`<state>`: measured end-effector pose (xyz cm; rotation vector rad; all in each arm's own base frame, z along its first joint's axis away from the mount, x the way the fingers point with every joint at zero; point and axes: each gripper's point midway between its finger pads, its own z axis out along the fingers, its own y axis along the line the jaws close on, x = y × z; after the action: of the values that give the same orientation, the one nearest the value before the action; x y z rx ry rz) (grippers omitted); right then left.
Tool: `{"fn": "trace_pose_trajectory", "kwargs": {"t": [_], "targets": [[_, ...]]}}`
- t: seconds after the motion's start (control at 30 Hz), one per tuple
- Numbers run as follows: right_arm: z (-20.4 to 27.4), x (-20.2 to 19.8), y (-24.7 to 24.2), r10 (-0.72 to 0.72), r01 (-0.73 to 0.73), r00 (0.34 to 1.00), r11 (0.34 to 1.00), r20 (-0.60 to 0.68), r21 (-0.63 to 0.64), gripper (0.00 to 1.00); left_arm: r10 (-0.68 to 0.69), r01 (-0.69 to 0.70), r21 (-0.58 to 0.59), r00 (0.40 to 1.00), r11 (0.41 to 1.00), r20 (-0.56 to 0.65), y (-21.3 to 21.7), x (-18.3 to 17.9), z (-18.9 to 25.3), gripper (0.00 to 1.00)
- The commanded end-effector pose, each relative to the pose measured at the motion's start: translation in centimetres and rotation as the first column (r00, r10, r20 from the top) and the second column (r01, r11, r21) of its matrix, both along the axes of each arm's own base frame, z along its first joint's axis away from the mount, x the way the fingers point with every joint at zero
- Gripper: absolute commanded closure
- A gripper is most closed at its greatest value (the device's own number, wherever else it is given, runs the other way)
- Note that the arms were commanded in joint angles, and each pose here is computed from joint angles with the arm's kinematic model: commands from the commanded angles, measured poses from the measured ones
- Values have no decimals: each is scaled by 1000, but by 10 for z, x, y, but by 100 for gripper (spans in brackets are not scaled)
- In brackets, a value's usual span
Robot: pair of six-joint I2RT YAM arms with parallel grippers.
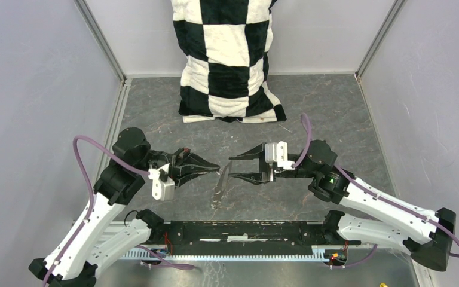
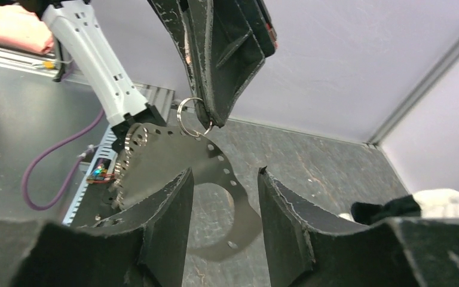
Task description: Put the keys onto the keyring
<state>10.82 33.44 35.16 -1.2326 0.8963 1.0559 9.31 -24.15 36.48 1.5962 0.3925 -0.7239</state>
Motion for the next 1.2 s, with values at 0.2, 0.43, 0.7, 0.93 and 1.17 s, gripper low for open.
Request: {"fn": "trace_pose_trajectory", "kwargs": {"t": [0.2, 0.43, 0.7, 0.93, 1.17], "targets": [[25, 13, -19, -135, 132, 990, 988, 30, 83, 47, 98, -77, 86, 956, 993, -276, -4, 14, 8, 98], [20, 8, -4, -65, 65, 998, 998, -6, 23, 47, 271, -181, 227, 840, 957, -470, -6, 39, -11, 98], [-4, 44, -12, -277, 276, 954, 961, -118, -26, 38, 480, -343, 336, 642, 877, -597, -3, 75, -19, 98], [-24, 64, -8, -363, 366, 886, 930, -289, -47, 25, 608, -499, 386, 428, 776, -669, 4, 109, -25, 98], [-41, 77, 9, -392, 386, 854, 918, -342, -87, 20, 703, -648, 427, 243, 631, -669, 21, 143, -32, 98]]}}
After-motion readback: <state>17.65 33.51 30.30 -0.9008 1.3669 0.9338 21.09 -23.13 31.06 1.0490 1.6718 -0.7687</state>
